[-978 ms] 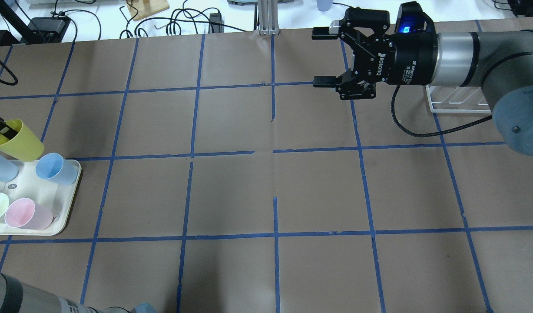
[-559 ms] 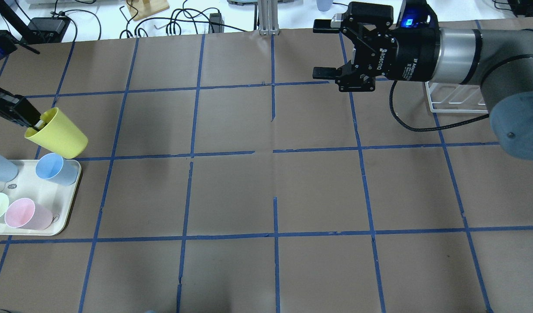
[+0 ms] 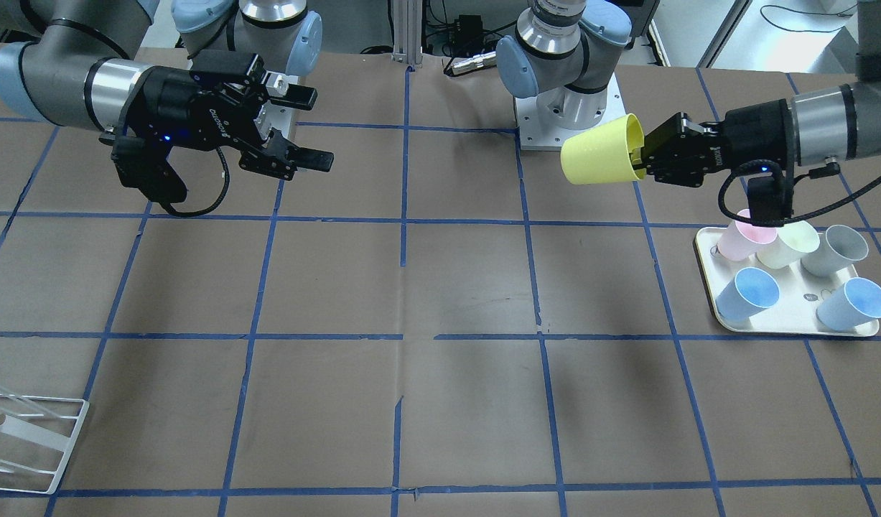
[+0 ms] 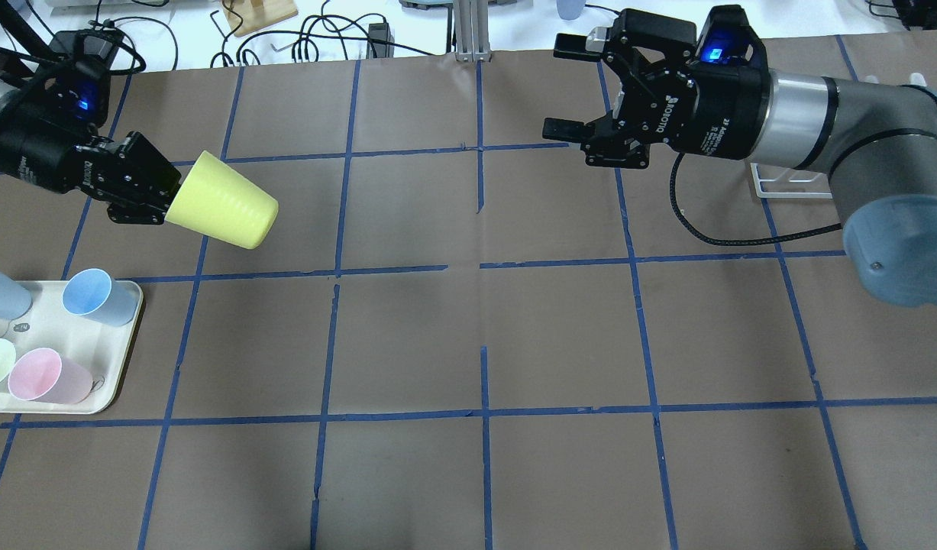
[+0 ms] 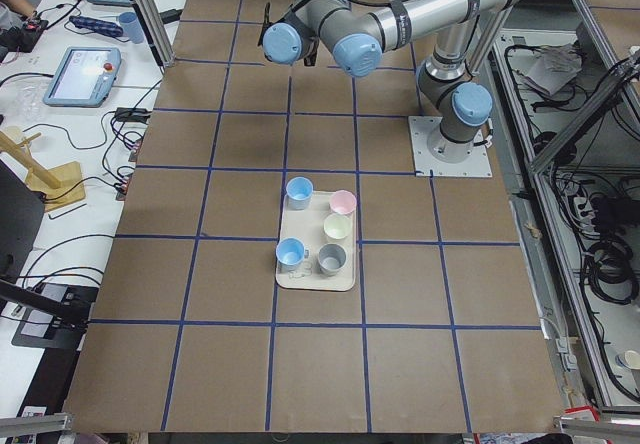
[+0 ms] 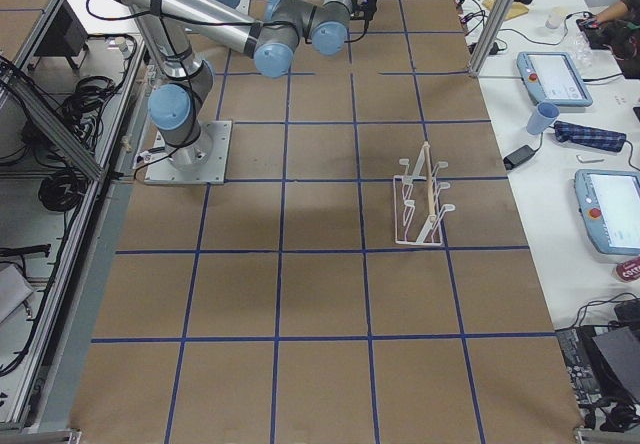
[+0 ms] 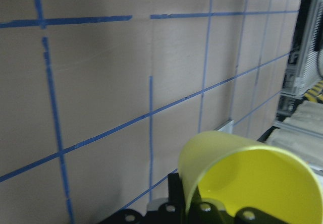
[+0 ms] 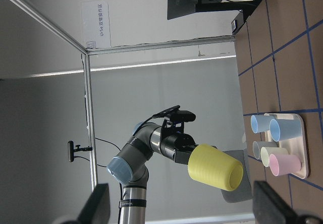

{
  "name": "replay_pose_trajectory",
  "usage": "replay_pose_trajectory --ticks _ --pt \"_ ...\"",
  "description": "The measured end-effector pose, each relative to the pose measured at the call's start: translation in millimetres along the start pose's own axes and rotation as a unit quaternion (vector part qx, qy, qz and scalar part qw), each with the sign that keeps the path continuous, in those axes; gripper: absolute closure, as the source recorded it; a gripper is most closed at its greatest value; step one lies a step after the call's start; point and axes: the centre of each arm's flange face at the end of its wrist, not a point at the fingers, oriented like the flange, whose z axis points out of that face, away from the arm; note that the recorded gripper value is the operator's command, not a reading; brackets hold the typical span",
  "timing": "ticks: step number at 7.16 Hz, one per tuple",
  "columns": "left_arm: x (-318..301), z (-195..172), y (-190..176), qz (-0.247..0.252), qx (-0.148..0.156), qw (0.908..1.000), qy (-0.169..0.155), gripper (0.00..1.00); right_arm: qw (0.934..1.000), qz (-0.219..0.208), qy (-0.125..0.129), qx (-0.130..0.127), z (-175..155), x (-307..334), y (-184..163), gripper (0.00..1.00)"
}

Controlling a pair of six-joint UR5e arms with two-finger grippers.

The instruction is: Transfer IKEA cup to right arm and place on rack

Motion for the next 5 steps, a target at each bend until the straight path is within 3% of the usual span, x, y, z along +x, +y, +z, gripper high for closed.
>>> replay_pose_trajectory --ticks 3,5 --pt "2 50 1 -0.032 0.054 0.9911 0.117 1.00 0.9998 0.018 -0.002 0.000 0 14 4 0.00" --pt "14 85 -6 -0.033 0.066 0.9837 0.164 1.00 0.9996 0.029 -0.002 -0.002 2 18 4 0.00"
